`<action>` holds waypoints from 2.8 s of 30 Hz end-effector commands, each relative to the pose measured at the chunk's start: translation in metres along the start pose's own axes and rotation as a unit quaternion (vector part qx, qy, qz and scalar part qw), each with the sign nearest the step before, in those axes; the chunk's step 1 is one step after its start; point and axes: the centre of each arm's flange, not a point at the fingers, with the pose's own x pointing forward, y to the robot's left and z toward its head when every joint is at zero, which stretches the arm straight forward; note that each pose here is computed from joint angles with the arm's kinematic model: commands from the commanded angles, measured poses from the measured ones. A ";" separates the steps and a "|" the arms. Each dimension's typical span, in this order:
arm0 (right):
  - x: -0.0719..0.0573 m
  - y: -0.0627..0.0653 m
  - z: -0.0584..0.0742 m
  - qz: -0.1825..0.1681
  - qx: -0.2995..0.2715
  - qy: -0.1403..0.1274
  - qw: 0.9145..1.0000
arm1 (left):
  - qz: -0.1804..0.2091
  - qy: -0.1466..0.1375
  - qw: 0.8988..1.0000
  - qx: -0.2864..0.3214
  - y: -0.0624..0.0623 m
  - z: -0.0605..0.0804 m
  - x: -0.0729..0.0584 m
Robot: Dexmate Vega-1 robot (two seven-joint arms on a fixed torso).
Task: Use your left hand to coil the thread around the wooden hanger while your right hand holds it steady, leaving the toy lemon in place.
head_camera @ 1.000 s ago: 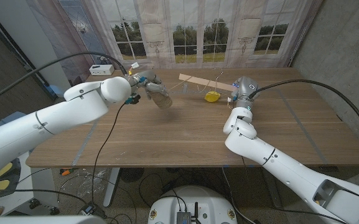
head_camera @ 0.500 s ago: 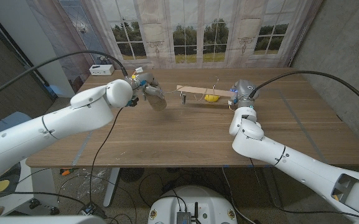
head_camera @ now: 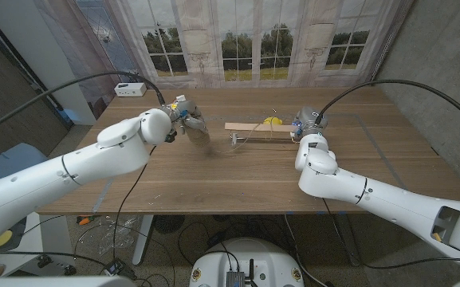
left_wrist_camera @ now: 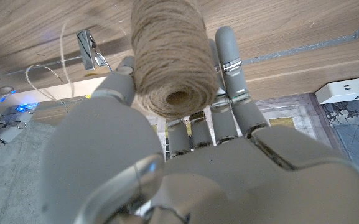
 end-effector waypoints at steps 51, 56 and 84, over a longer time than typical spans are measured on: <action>0.026 -0.002 -0.003 0.015 0.138 -0.033 0.990 | 0.049 -0.041 0.997 0.032 0.009 -0.009 0.010; 0.028 -0.004 -0.005 -0.006 0.190 -0.058 0.980 | 0.097 -0.075 0.992 -0.009 0.010 -0.016 0.009; 0.015 0.013 -0.021 -0.044 0.539 -0.164 0.825 | 0.105 -0.253 0.940 -0.205 0.016 -0.067 0.023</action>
